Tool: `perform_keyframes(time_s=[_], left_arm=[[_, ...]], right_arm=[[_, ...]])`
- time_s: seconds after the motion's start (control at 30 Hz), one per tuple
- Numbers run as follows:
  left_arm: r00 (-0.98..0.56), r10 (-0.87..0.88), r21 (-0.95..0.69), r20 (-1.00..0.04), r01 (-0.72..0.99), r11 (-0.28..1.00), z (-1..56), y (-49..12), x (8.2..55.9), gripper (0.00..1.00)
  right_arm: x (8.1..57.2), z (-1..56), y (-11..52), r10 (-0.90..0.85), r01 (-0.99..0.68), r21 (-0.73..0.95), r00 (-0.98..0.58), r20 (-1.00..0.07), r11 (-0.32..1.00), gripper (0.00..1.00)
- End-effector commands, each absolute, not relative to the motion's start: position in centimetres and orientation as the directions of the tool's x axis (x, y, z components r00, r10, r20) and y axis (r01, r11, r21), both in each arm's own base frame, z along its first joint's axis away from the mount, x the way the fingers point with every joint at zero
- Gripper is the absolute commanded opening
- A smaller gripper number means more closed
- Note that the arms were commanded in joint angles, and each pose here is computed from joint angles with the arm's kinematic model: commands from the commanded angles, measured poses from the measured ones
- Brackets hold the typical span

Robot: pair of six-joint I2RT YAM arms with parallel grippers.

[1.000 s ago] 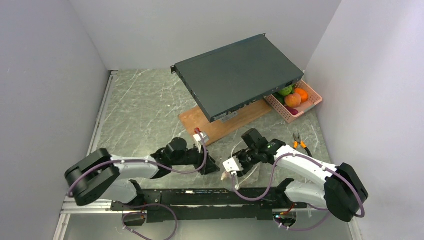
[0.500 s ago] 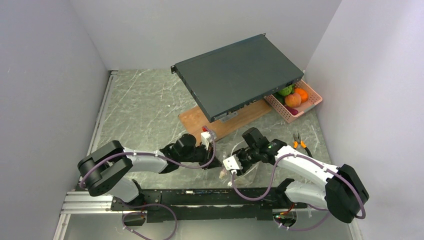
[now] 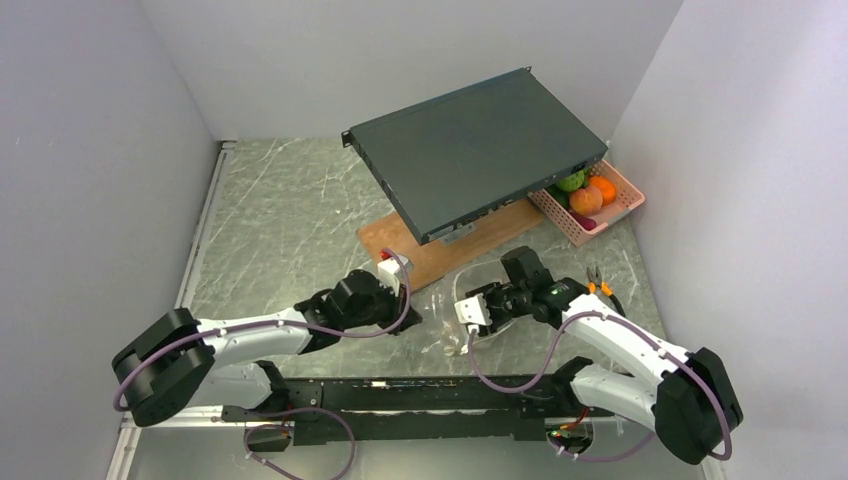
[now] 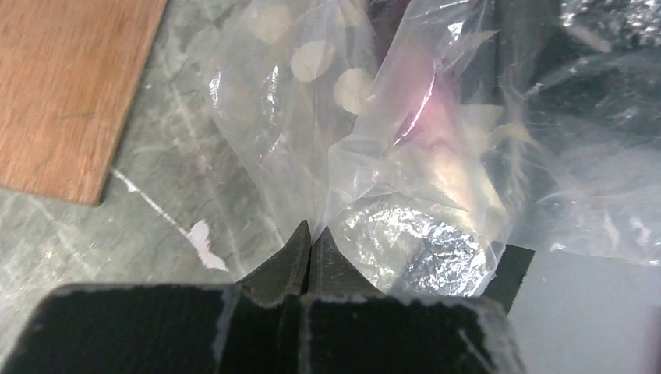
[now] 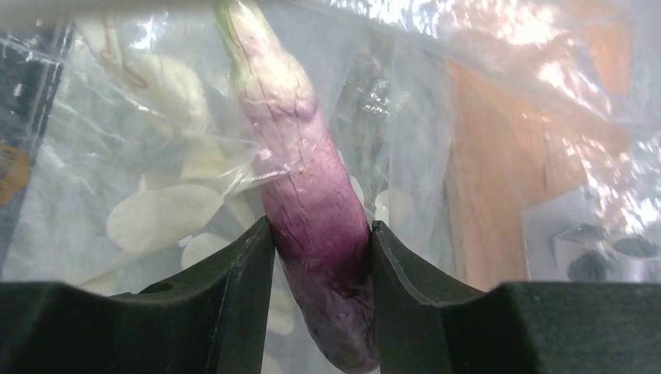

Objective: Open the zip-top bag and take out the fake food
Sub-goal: Pick up the fake vegetable from the zipper food storage bag.

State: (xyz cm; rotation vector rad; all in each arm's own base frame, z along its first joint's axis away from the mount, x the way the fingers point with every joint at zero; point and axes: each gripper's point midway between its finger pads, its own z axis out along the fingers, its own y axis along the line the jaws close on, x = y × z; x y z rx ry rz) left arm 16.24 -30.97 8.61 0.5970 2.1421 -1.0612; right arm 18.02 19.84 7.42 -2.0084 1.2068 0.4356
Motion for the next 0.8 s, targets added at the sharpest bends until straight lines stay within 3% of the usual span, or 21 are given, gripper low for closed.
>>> perform_keyframes(time_s=[0.0,0.13,0.53,0.63,0.77], left_arm=[[-0.674,0.138,-0.45,-0.726,0.617,0.646,6.8,-28.8,16.6,0.0],[-0.675,0.141,-0.429,-0.725,0.602,0.674,6.5,-28.1,16.8,0.0],[-0.632,0.099,-0.399,-0.769,0.595,0.698,7.3,-26.5,17.0,0.0],[-0.618,0.093,-0.401,-0.781,0.61,0.683,7.5,-26.5,16.9,0.0],[-0.598,0.1,-0.399,-0.795,0.64,0.657,8.2,-26.9,16.7,0.0]], right_arm=[[18.8,10.2,20.8,-0.562,-0.846,-0.472,0.522,-0.642,-0.247,0.06],[19.7,12.1,21.3,-0.54,-0.826,-0.517,0.546,-0.64,-0.222,0.05],[20.1,17.7,22.2,-0.439,-0.888,-0.457,0.432,-0.788,-0.053,0.05],[21.0,16.7,21.5,-0.486,-0.88,-0.476,0.42,-0.767,-0.009,0.03],[23.7,12.8,18.6,-0.654,-0.822,-0.568,0.408,-0.637,0.04,0.02]])
